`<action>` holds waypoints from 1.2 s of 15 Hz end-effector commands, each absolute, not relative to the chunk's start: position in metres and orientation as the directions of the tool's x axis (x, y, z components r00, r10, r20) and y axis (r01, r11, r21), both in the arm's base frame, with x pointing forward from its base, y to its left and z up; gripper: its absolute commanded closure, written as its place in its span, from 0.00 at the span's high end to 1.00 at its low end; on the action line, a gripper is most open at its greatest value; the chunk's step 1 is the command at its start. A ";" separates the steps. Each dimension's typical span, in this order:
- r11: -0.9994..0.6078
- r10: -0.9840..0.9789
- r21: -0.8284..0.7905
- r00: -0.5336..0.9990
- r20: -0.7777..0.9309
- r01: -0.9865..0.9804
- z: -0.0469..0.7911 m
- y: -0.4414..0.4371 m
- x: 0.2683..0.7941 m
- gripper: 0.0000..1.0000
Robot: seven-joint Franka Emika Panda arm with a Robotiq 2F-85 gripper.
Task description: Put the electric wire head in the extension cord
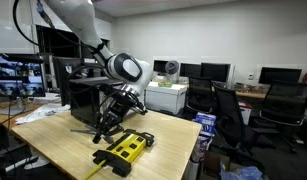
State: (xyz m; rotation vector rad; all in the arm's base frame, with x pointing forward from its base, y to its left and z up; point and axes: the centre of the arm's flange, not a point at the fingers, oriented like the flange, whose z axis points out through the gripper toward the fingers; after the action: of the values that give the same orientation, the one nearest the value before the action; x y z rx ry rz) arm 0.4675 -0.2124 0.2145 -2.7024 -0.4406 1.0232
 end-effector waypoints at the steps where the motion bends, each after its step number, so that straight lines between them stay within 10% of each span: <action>1: -0.934 0.348 -0.315 0.639 -0.686 0.171 0.200 -0.220 0.481 0.01; 18: -0.929 0.352 -0.355 0.550 -0.757 0.107 0.197 -0.217 0.527 0.01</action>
State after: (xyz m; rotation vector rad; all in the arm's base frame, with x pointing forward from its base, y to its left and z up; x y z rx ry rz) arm 0.5135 -0.2161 0.1938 -2.4990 -0.3960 1.3289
